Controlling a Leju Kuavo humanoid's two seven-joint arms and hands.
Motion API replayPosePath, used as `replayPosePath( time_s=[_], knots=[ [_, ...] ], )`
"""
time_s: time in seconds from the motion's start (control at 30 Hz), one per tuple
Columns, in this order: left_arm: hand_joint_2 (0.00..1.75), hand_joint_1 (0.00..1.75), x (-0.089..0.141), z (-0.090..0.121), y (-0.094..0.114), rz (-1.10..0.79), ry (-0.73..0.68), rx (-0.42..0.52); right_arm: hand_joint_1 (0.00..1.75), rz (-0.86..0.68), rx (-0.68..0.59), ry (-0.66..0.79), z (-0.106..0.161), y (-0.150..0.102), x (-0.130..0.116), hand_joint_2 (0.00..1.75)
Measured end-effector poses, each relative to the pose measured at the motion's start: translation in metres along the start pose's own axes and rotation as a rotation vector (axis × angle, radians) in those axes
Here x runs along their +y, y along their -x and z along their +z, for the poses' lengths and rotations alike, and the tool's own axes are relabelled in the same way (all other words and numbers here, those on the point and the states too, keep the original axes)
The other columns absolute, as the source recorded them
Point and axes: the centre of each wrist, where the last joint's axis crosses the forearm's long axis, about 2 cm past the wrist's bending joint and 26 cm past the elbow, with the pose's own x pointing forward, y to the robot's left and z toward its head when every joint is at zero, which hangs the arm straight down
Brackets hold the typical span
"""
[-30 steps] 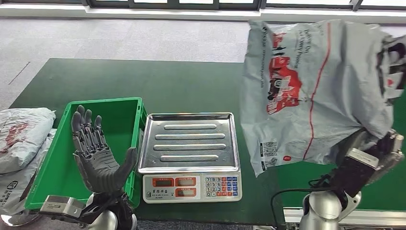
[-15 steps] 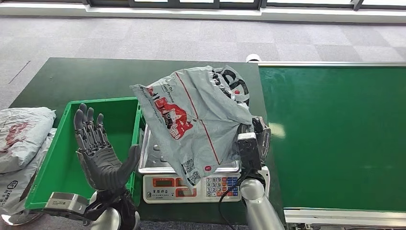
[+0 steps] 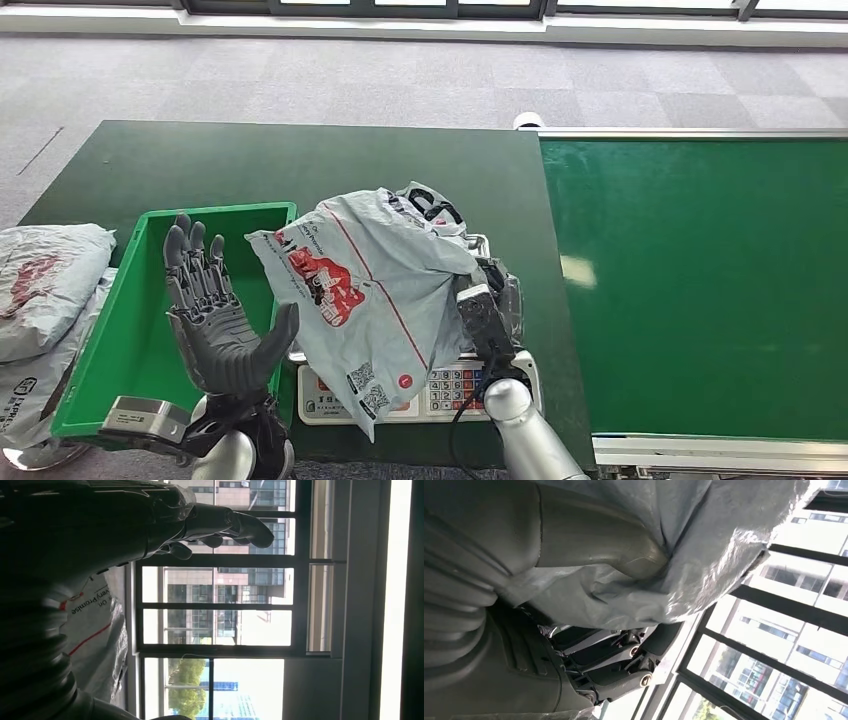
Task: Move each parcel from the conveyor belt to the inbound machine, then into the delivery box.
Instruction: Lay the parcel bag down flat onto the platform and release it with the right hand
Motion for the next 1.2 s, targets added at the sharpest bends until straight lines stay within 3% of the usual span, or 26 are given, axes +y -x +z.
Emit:
replayPosePath(
  time_s=[0.57,0.7,0.8,0.93,1.2],
  knots=[
    [1.75,0.0,-0.001,-0.003,0.002,0.002,0.003,-0.002,0.0,0.016,0.007,-0.028,0.002,0.003,0.006,1.75],
    [1.75,0.0,-0.001,-0.002,0.003,-0.001,0.0,0.001,0.0,0.085,-0.068,0.03,0.004,0.001,0.003,1.75],
    [1.75,0.0,-0.001,-0.002,0.003,-0.004,-0.007,0.004,0.0,0.137,-0.214,0.109,0.005,-0.012,-0.006,1.75],
    [1.75,0.0,-0.001,-0.002,0.003,-0.008,-0.014,0.005,0.0,0.168,-0.347,0.275,-0.009,-0.039,-0.036,1.75],
    [1.75,0.0,0.0,-0.001,0.003,-0.009,-0.016,0.005,0.0,0.193,-0.444,0.432,-0.023,-0.063,-0.072,1.75]
  ],
)
